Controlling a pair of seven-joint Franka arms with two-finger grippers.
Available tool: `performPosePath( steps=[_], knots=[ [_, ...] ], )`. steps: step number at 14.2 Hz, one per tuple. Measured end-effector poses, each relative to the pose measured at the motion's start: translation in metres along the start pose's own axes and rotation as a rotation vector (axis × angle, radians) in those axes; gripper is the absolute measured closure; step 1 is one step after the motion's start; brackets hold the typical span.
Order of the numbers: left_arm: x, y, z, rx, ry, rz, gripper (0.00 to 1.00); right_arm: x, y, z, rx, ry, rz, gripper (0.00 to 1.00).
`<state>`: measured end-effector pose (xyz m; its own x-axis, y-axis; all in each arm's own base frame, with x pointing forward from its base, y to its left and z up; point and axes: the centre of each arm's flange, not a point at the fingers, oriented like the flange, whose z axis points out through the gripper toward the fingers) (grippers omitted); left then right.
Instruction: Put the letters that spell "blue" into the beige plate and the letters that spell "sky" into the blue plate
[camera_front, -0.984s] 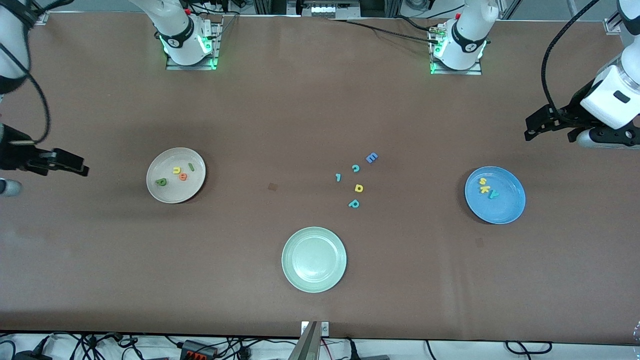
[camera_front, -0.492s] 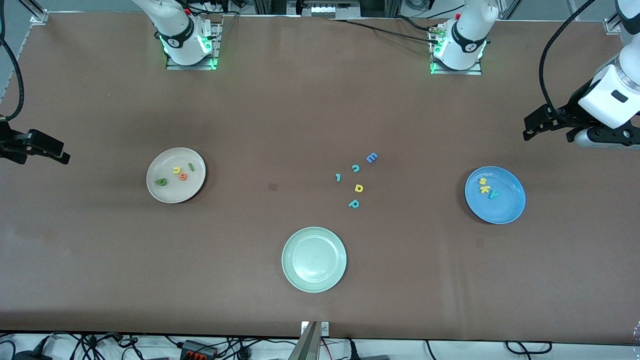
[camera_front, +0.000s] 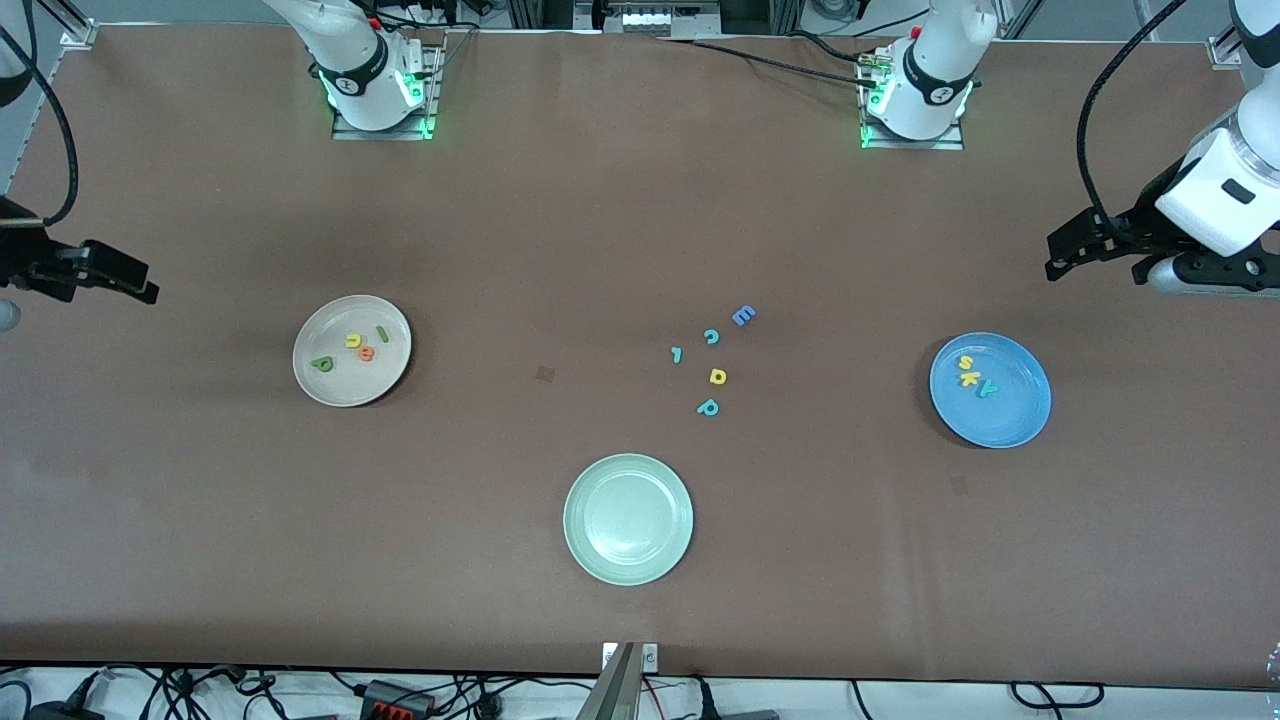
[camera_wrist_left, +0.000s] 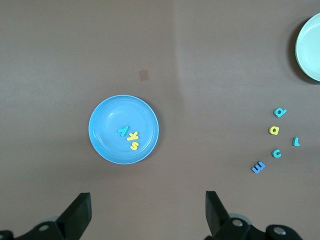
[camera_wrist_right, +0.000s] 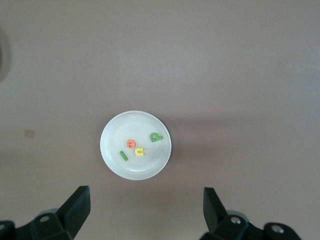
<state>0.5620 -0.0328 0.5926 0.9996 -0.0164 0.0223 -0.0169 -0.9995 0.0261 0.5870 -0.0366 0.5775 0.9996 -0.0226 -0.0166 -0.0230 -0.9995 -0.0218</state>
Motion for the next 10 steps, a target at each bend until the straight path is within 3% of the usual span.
performPosePath(
  steps=[3,10],
  knots=[
    [0.000,0.000,0.000,0.000,0.000,0.000,0.00,-0.019,0.001,0.000,-0.010,0.018,-0.004,0.00],
    [0.000,0.000,0.001,0.000,-0.001,0.001,0.00,-0.030,-0.003,0.002,-0.018,-0.005,-0.012,0.00]
  ],
)
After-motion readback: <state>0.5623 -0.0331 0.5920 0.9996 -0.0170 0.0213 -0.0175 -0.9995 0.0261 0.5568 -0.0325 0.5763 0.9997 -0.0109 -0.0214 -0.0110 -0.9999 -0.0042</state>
